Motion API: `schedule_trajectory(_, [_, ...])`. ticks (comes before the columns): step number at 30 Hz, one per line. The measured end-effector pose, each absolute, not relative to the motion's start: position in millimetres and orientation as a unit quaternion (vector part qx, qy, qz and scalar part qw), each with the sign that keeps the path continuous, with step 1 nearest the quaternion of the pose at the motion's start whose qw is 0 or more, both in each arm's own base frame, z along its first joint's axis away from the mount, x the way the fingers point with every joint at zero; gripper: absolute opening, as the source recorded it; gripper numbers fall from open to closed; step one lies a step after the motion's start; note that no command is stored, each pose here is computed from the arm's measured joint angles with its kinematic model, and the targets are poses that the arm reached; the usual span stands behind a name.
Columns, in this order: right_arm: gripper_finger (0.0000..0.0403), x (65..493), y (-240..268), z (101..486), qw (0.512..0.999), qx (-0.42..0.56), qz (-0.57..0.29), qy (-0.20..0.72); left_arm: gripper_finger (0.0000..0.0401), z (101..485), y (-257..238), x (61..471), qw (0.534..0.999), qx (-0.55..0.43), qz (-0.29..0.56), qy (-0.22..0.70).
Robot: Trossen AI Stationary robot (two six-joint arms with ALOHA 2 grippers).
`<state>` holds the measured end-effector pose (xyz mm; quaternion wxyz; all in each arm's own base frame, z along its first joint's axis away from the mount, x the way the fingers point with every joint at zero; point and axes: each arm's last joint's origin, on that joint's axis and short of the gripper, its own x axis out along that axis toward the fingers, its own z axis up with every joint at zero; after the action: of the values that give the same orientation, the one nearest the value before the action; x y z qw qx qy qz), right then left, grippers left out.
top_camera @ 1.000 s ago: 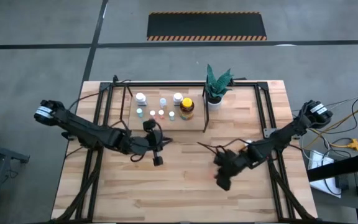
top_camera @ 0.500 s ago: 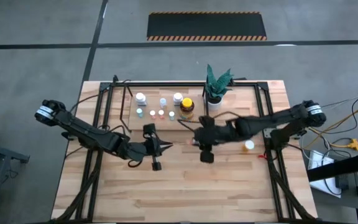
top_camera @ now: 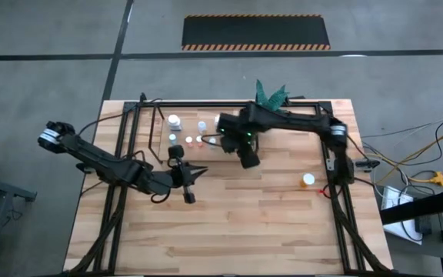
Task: Pick and place medicine bottles onto shelf by color
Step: Put the pink medicine bottle on the shelf
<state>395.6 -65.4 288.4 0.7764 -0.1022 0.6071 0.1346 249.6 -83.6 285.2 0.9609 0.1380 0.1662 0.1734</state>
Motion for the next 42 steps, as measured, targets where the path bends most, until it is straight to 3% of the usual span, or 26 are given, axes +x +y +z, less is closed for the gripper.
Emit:
schedule_trajectory(9, [0.0104,409.1,-104.7,256.6,0.748,-0.052,0.092,0.655,0.0006,297.1,-76.0,231.8,0.962,0.133,0.177,0.159])
schedule_trajectory(18, [0.0104,407.7,-105.9,253.4,0.737,-0.054,0.051,0.672,0.0006,292.3,-68.5,213.7,0.963,0.127,0.178,0.155])
schedule_trajectory(42, [0.0104,399.0,-100.8,246.7,0.720,-0.020,0.024,0.694,0.0006,288.7,-68.2,212.0,0.964,0.118,0.178,0.157])
